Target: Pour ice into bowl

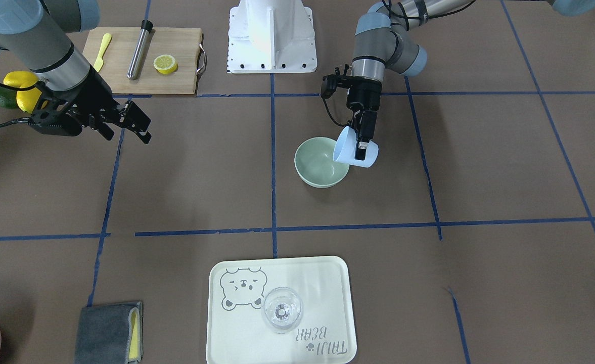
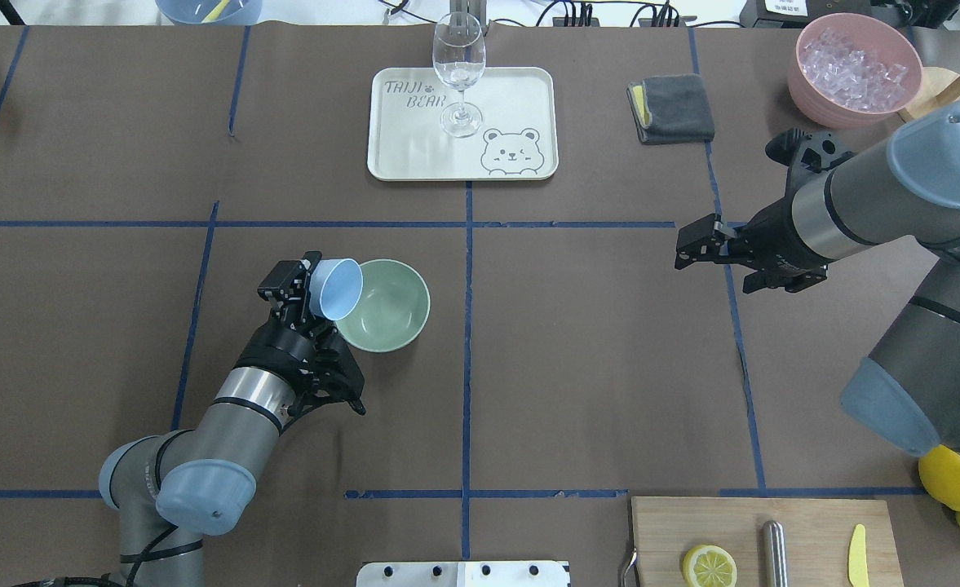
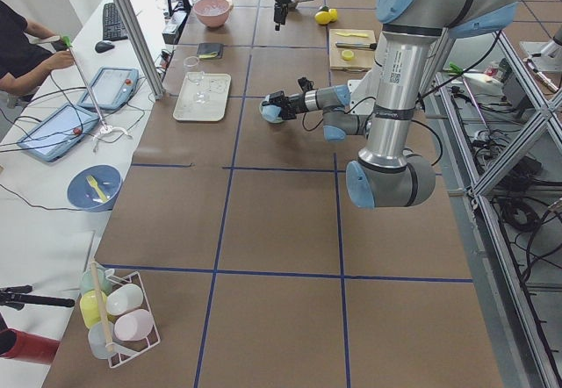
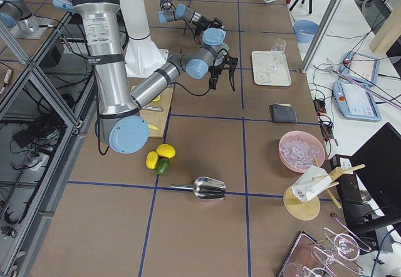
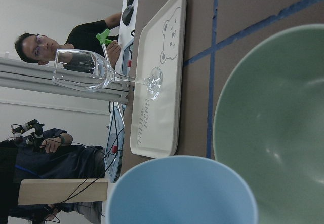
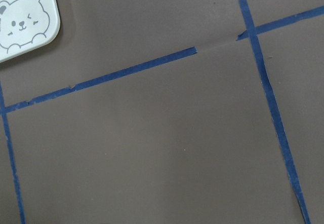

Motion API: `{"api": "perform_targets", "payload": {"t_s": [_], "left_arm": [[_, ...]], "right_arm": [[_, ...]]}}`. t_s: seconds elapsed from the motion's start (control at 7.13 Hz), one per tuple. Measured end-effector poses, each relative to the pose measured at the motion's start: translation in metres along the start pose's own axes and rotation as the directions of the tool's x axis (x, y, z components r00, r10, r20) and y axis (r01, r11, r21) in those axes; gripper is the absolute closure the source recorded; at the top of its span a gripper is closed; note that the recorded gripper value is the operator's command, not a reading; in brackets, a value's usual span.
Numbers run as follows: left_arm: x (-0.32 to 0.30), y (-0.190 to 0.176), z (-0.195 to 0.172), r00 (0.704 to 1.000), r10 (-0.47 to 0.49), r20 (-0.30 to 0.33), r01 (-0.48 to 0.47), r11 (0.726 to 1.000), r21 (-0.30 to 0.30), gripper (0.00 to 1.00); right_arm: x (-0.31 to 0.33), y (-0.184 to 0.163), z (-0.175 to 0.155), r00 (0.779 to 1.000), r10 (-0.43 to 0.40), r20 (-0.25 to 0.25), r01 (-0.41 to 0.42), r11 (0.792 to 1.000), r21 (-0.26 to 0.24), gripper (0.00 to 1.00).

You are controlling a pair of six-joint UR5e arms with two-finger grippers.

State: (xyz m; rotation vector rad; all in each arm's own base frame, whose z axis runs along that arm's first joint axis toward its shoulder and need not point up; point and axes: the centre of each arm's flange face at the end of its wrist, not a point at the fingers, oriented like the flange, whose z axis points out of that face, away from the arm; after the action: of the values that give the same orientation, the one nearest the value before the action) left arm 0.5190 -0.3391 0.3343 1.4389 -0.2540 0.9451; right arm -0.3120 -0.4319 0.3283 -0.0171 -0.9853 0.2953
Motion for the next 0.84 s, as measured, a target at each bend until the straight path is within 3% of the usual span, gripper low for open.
{"api": "perform_targets", "payload": {"t_s": [0.28,0.56,0.84], "left_arm": [[-0.011,-0.015,0.004,0.979,0.201,-0.047,-0.203,0.979,-0.038,1.0],[-0.012,-0.03,0.006,0.916,0.382,-0.127,-0.391,0.918,-0.064,1.0],[-0.016,-0.035,0.003,0.869,0.457,-0.188,-0.473,0.88,-0.045,1.0]], "right_arm": [[-0.001,0.0,0.0,1.0,-0.001,0.001,0.001,1.0,0.0,0.0],[-0.003,0.0,-0.001,1.0,-0.003,0.004,0.003,1.0,0.0,0.0],[-0.004,0.001,-0.001,1.0,-0.004,0.006,0.004,1.0,0.002,0.0]]}}
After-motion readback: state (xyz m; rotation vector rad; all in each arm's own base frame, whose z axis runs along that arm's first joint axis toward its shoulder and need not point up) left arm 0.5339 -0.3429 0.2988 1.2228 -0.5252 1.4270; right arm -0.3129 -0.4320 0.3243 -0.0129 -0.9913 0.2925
